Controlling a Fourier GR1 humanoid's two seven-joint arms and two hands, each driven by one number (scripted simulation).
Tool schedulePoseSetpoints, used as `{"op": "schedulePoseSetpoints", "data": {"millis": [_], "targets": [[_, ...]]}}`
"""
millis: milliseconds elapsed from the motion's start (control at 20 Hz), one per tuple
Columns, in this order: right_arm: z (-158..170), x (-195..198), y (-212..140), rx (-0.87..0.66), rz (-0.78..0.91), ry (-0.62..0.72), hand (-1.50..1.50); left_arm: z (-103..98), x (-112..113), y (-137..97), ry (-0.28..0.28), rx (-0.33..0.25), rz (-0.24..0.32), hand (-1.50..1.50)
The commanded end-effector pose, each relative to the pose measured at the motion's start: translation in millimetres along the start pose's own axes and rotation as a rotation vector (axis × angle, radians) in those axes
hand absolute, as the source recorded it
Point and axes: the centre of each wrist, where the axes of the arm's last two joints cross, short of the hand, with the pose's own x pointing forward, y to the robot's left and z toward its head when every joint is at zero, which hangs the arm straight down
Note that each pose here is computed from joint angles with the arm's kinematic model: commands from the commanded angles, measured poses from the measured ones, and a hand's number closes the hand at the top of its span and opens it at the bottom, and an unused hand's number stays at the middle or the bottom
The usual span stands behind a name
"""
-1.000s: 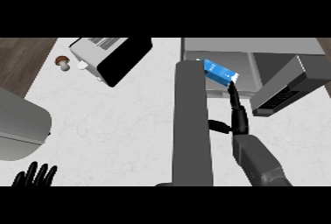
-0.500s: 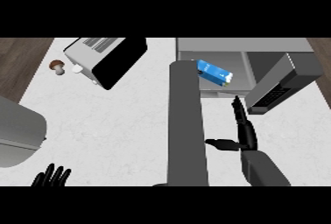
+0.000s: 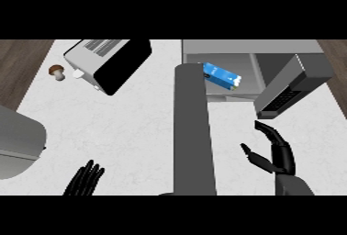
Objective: Pick up the milk, place it into the microwave and close the microwave
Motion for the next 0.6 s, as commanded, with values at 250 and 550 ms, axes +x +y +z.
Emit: {"op": "schedulePoseSetpoints", "data": {"millis": [250, 550], "targets": [[39, 10, -64, -0.075, -0.037, -0.006, -1.50, -42, -26, -49, 0.035, -0.209, -0.101, 1.50], [77, 15, -106, -0.140, -0.057, -0.007, -1.50, -80, -37, -46, 0.063, -0.229, -0.137, 1.50]]}}
